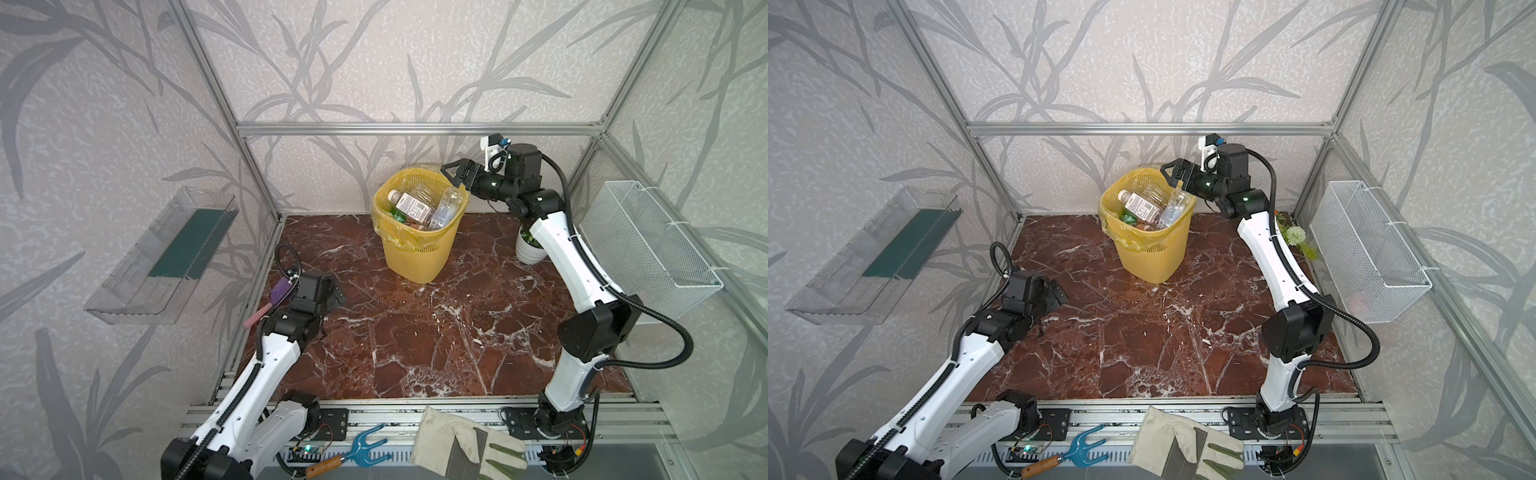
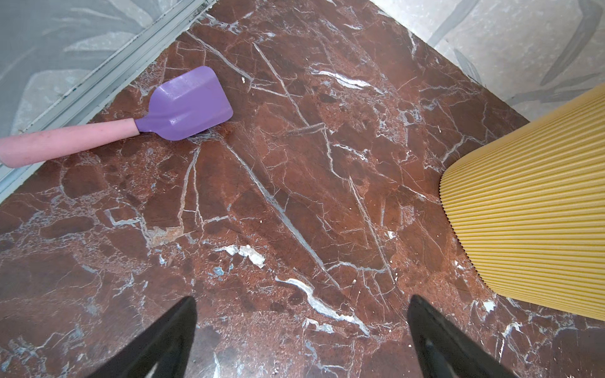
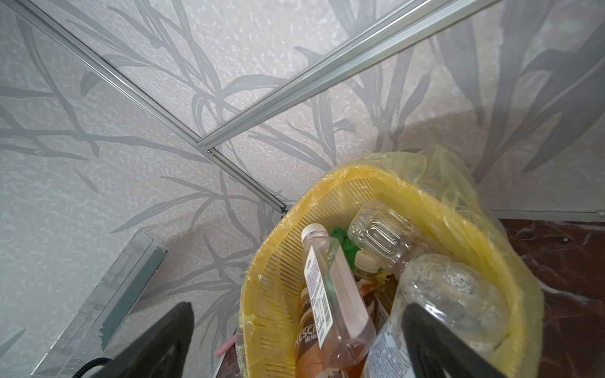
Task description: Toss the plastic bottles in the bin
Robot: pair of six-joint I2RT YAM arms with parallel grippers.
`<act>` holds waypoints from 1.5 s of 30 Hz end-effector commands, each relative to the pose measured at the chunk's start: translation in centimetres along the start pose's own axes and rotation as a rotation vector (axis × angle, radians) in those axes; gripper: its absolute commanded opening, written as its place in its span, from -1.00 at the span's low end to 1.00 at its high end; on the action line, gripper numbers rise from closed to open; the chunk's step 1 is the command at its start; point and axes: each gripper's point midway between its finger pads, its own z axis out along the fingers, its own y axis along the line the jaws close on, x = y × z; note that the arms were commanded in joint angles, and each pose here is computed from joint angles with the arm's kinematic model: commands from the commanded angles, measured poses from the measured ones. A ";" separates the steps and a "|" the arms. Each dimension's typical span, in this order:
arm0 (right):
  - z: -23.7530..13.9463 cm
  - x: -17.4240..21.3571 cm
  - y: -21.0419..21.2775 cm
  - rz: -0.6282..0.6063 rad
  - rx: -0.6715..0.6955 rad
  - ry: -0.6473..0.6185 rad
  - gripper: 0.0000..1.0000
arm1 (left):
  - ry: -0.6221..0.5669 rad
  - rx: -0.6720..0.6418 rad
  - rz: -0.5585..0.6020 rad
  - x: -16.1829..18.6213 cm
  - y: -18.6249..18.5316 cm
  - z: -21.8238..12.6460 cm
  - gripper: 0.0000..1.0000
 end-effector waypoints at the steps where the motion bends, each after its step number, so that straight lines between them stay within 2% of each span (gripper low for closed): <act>1: -3.1 -1.0 1.1 -0.074 0.028 -0.065 0.98 | -0.025 -0.012 -0.007 -0.9 0.3 -0.8 0.99; 4: -5.9 -0.3 0.6 -0.125 0.050 -0.103 0.98 | -0.062 -0.024 -0.013 -1.4 0.8 -1.2 0.99; 7: -8.1 1.8 -2.0 -0.204 0.119 -0.136 0.98 | -0.106 -0.041 -0.009 -2.1 1.3 -1.6 0.99; 14: -13.7 10.0 -13.2 -0.538 0.534 -0.197 0.98 | -0.216 -0.136 0.071 -4.2 2.8 -2.1 0.99; 18: -15.6 15.1 -18.4 -0.669 0.649 -0.261 0.98 | -0.289 -0.201 0.124 -5.8 3.3 -1.7 0.99; 21: -16.2 18.1 -21.9 -0.622 0.677 -0.272 0.98 | -0.317 -0.244 0.165 -6.8 3.3 -1.4 0.99; 24: -15.4 19.5 -23.7 -0.578 0.670 -0.268 0.99 | -0.323 -0.292 0.192 -7.4 3.5 -0.8 0.99; 26: -14.9 19.4 -23.7 -0.569 0.671 -0.212 0.98 | -0.316 -0.316 0.210 -7.4 3.8 -0.4 0.99; 30: -13.5 19.3 -24.1 -0.566 0.648 -0.182 0.99 | -0.341 -0.336 0.206 -7.7 4.1 0.1 0.99; 32: -13.7 19.6 -24.2 -0.544 0.655 -0.155 0.98 | -0.356 -0.346 0.202 -7.8 4.4 0.1 0.99; 37: -15.2 20.5 -24.1 -0.542 0.667 -0.182 0.98 | -0.371 -0.372 0.207 -7.6 4.9 0.3 0.99; 41: -15.5 22.8 -25.0 -0.525 0.677 -0.111 0.98 | -0.381 -0.379 0.201 -7.7 5.1 0.5 0.99; 45: -15.6 22.8 -25.8 -0.537 0.699 -0.170 0.98 | -0.408 -0.376 0.211 -8.0 5.0 0.7 0.99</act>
